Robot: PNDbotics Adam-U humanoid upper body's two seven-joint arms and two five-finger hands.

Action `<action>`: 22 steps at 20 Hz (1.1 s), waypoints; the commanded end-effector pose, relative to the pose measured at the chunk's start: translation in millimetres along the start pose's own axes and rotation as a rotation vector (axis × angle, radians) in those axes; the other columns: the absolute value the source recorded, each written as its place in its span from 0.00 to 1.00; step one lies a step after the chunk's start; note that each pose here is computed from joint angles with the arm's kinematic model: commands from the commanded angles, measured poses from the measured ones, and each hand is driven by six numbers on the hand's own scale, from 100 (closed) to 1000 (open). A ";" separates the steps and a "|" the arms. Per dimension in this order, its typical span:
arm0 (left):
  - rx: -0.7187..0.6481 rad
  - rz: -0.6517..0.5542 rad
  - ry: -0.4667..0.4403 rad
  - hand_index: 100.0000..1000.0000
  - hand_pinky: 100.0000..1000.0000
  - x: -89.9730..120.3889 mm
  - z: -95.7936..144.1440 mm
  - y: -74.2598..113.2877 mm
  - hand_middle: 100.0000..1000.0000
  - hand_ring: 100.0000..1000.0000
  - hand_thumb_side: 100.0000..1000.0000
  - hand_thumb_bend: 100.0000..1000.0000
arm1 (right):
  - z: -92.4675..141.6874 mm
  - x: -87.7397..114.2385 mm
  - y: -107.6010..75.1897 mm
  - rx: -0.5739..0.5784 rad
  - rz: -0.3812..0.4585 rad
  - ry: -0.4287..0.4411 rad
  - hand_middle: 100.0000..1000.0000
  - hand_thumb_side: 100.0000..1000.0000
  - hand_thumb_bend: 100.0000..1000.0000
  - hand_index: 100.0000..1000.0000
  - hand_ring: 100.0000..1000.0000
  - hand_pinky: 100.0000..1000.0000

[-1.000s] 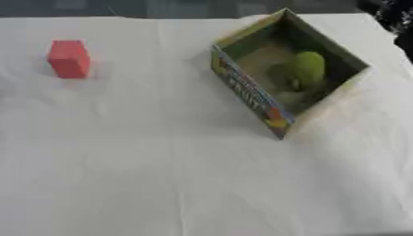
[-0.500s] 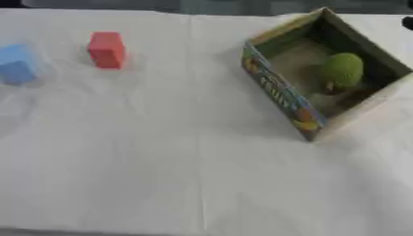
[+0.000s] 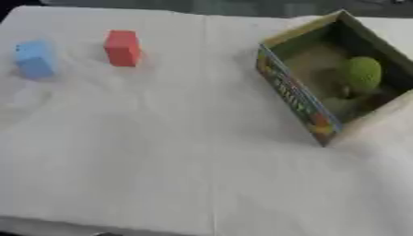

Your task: Pick up the objects with one hand, pass them to the other hand, and then place them into the box on the other side of the table.

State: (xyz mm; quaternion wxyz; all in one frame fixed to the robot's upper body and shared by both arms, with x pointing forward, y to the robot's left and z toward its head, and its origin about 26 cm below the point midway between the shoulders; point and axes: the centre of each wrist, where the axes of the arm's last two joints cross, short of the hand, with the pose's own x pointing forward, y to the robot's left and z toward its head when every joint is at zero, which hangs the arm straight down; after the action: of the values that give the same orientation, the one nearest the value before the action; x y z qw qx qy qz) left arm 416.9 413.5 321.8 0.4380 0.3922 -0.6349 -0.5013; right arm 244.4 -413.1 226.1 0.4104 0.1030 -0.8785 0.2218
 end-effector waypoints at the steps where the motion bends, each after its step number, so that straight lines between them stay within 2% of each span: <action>1: -0.097 -0.093 0.027 0.82 0.80 -7.0 -6.8 12.1 0.74 0.79 0.28 0.59 | -4.4 9.5 -1.3 0.020 0.040 -0.015 1.00 0.50 0.00 1.00 1.00 1.00; 5: -0.242 -0.215 0.048 0.82 0.82 -8.7 -26.0 7.2 0.75 0.80 0.00 0.59 | -3.4 9.6 -1.5 0.021 0.052 -0.019 1.00 0.50 0.00 1.00 1.00 1.00; 6: -0.261 -0.236 0.056 0.82 0.83 -8.5 -30.6 5.5 0.76 0.81 0.00 0.61 | -2.6 9.6 -1.7 0.016 0.056 -0.019 1.00 0.50 0.00 1.00 1.00 1.00; 7: -0.283 -0.260 0.068 0.86 0.84 -7.7 -35.6 3.1 0.77 0.81 0.03 0.65 | -2.3 9.6 -1.8 0.009 0.056 -0.019 1.00 0.50 0.00 1.00 1.00 1.00; 9: -0.320 -0.308 0.084 0.85 0.84 -5.1 -45.4 -2.6 0.76 0.81 0.12 0.71 | -3.1 10.8 -2.7 -0.004 0.053 -0.026 1.00 0.50 0.00 1.00 1.00 1.00; 12: -0.331 -0.338 0.112 0.83 0.86 -2.3 -56.4 -8.9 0.76 0.83 0.04 0.73 | -5.4 13.3 -4.2 -0.018 0.042 -0.043 1.00 0.50 0.00 1.00 1.00 1.00; 13: -0.331 -0.345 0.133 0.83 0.86 -2.1 -59.6 -11.2 0.76 0.83 0.00 0.72 | -6.2 13.7 -4.3 -0.018 0.039 -0.046 1.00 0.50 0.00 1.00 1.00 1.00; 18: -0.264 -0.313 0.219 0.82 0.84 -5.4 -66.2 -17.7 0.75 0.82 0.00 0.59 | -5.3 10.8 -2.4 -0.011 0.043 -0.031 1.00 0.50 0.00 1.00 1.00 1.00; 22: -0.248 -0.253 0.254 0.81 0.84 -11.5 -64.3 -21.2 0.75 0.82 0.00 0.57 | -4.4 8.9 -1.1 -0.015 0.049 -0.021 1.00 0.50 0.00 1.00 1.00 1.00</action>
State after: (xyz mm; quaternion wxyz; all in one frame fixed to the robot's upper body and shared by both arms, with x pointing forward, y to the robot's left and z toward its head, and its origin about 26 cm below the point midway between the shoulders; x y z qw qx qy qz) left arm 486.1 395.3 288.1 0.4943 0.4563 -0.4435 -0.5922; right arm 244.0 -413.8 225.1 0.4063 0.0888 -0.8852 0.2084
